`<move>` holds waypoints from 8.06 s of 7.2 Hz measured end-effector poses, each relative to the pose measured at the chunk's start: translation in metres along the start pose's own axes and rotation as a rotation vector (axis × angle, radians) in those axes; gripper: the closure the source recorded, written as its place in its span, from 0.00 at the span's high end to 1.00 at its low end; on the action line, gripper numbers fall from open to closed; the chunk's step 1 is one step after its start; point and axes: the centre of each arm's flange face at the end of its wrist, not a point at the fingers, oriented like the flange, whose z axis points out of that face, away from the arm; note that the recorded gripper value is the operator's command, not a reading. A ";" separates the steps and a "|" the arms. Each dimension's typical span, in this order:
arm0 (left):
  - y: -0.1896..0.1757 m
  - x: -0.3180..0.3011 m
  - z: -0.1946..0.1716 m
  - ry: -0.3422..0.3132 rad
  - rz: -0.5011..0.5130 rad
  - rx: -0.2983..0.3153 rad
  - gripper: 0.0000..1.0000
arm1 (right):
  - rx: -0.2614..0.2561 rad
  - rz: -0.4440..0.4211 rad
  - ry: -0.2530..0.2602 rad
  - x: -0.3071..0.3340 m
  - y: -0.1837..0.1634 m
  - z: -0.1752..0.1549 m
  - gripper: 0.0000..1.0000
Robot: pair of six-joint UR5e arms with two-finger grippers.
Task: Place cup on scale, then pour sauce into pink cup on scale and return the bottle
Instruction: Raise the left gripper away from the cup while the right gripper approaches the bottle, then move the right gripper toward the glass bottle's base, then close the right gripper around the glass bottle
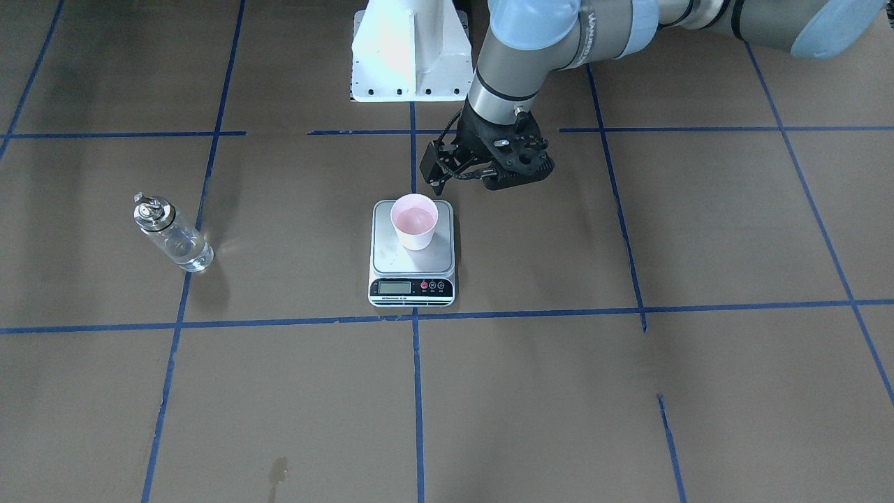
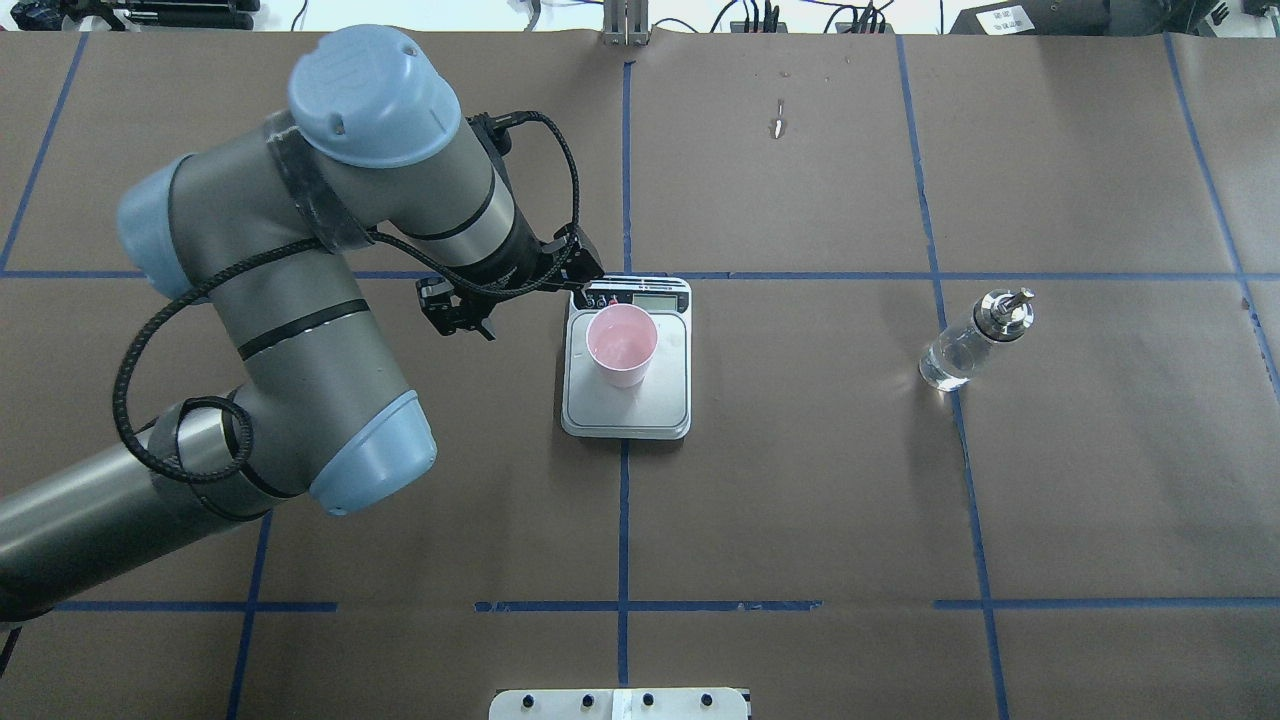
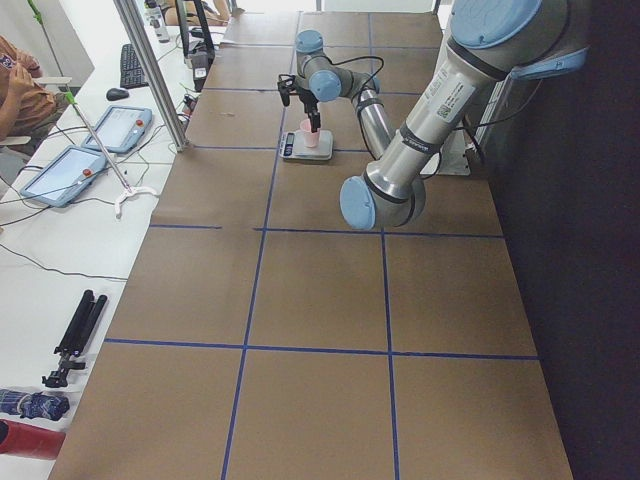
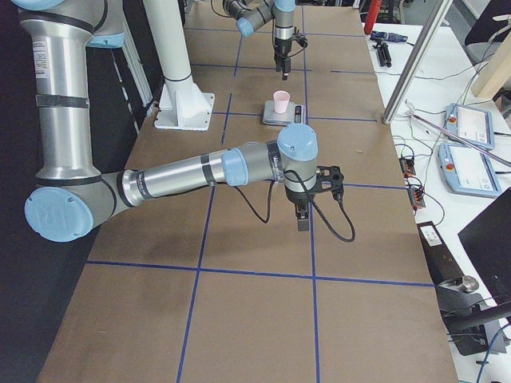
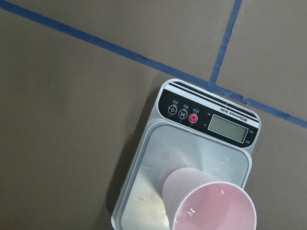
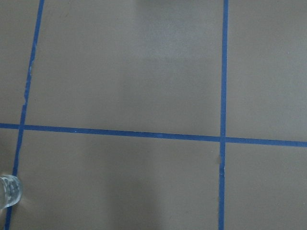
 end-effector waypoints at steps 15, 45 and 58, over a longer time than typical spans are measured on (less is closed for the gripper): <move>-0.105 -0.221 -0.119 -0.194 0.427 0.165 1.00 | 0.386 0.100 0.024 -0.301 0.219 0.072 1.00; -0.107 -0.229 -0.106 -0.210 0.424 0.138 1.00 | 1.045 -0.041 0.088 -0.306 0.226 0.304 1.00; -0.106 -0.226 -0.108 -0.204 0.427 0.141 1.00 | 1.031 -0.040 0.125 -0.300 0.193 0.307 0.00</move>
